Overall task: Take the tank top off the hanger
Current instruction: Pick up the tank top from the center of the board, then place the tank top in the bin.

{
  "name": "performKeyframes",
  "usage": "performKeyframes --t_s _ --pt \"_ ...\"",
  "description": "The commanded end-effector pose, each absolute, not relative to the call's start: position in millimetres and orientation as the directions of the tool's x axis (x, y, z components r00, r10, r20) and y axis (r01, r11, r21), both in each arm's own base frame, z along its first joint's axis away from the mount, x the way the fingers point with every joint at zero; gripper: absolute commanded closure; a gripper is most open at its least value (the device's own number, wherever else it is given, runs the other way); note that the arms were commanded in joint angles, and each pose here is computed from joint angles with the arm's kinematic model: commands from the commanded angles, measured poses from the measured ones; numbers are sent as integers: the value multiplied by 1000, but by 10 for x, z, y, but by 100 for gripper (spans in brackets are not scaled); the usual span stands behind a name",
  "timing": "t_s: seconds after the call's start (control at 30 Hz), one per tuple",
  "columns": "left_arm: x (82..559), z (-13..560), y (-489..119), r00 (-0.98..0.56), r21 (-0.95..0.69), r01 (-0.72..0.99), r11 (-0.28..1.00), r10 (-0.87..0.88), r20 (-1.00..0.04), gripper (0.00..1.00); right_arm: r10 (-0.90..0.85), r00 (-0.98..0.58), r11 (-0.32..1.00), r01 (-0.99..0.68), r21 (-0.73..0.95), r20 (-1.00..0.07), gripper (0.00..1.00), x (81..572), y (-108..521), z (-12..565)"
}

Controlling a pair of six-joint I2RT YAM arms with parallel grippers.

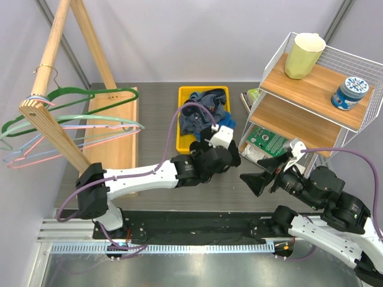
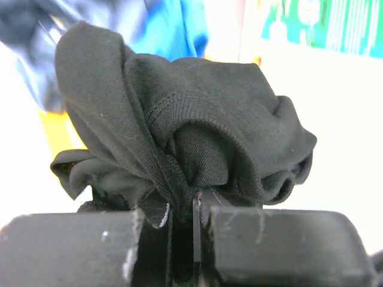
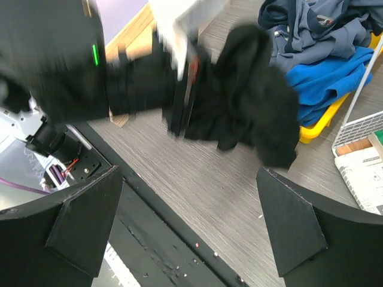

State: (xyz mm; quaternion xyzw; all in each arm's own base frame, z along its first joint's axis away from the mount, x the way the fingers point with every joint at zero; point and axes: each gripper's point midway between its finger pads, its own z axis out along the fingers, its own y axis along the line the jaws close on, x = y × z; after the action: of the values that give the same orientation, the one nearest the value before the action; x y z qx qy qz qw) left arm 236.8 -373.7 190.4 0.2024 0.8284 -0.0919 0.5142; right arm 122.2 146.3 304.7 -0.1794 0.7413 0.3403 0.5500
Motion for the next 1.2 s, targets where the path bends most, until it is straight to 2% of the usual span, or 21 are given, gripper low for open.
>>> performKeyframes --t_s 0.0,0.33,0.43,0.63,0.8,0.9,1.0,1.17 --pt "2858 2669 -3649 -272 46 389 920 163 -948 100 148 -302 703 -638 315 -942 0 1240 1445 3169" --pt "3757 3143 -3529 -208 72 303 950 140 -968 100 160 -303 704 -632 324 -939 0 1234 1425 3172" --pt "3916 3077 -3582 -205 98 312 945 167 -964 100 163 -305 704 -630 327 -938 0 1233 1421 3172" --pt "4167 2481 -3685 -270 105 322 941 197 -942 100 159 -309 708 -626 327 -938 0 1249 1434 3150" --pt "4453 1485 -3660 -413 101 298 949 224 -883 100 160 -313 707 -626 330 -936 0 1247 1438 3144" --pt "4537 1113 -3603 -475 122 280 952 248 -845 100 167 -314 701 -628 337 -935 1 1233 1437 3173" --pt "4545 968 -3574 -507 102 274 956 233 -830 100 168 -319 704 -624 340 -933 0 1236 1434 3170" --pt "4476 1084 -3513 -513 77 261 962 206 -833 100 171 -321 706 -619 344 -931 0 1246 1437 3173"
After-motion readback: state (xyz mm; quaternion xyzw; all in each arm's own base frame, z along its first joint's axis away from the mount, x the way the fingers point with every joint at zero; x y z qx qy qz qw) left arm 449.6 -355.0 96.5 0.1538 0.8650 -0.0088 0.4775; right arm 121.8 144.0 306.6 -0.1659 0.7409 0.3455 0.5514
